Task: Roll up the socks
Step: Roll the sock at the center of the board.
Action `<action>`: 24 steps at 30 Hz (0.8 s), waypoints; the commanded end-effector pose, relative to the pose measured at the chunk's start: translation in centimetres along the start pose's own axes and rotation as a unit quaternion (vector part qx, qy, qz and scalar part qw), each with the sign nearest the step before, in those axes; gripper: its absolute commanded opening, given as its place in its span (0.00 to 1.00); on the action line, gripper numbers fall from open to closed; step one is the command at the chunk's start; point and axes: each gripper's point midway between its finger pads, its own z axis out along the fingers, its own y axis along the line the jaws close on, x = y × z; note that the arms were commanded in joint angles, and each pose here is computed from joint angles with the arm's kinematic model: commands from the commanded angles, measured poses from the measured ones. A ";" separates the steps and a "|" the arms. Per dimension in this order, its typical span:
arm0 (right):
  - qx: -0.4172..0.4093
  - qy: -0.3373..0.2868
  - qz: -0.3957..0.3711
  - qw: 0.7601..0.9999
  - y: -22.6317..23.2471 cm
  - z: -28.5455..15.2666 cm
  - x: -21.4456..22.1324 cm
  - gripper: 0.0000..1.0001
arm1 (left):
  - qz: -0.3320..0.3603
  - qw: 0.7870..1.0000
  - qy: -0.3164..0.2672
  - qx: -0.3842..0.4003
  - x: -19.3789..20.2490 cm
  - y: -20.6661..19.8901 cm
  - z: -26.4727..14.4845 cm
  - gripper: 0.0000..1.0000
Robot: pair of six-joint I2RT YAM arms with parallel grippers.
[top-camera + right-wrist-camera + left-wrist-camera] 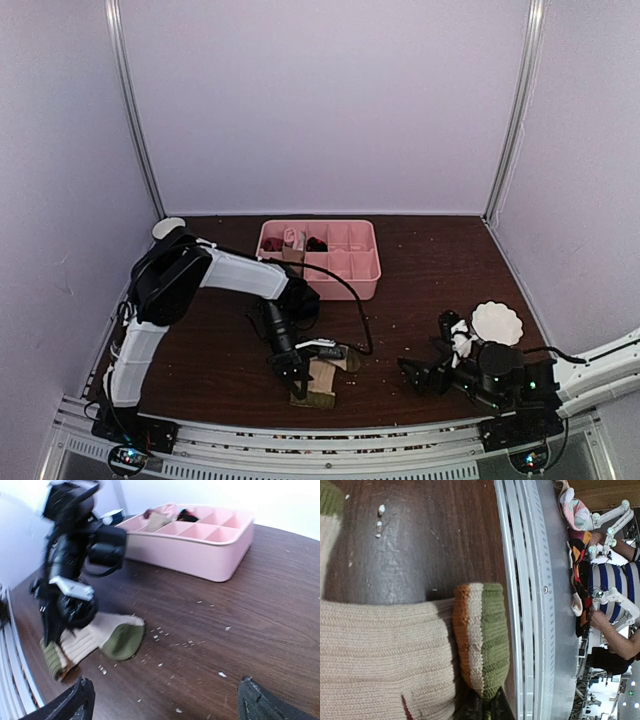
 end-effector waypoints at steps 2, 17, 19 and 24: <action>-0.076 0.033 -0.214 0.973 6.0 0.6 1.9 0.92 | -0.039 0.999 0.000 0.010 0.7 1.4 -0.2 0.00; -0.183 0.048 -0.400 0.897 18.8 5.5 6.2 0.61 | -0.047 0.988 0.076 -0.124 3.4 5.8 -0.1 0.00; -0.197 0.054 -0.396 0.895 19.4 6.4 6.6 0.57 | -0.044 0.988 0.076 -0.123 3.3 5.7 0.0 0.00; -0.200 0.066 -0.404 0.890 19.6 8.5 7.4 0.51 | -0.035 0.989 0.076 -0.123 2.9 5.5 0.1 0.00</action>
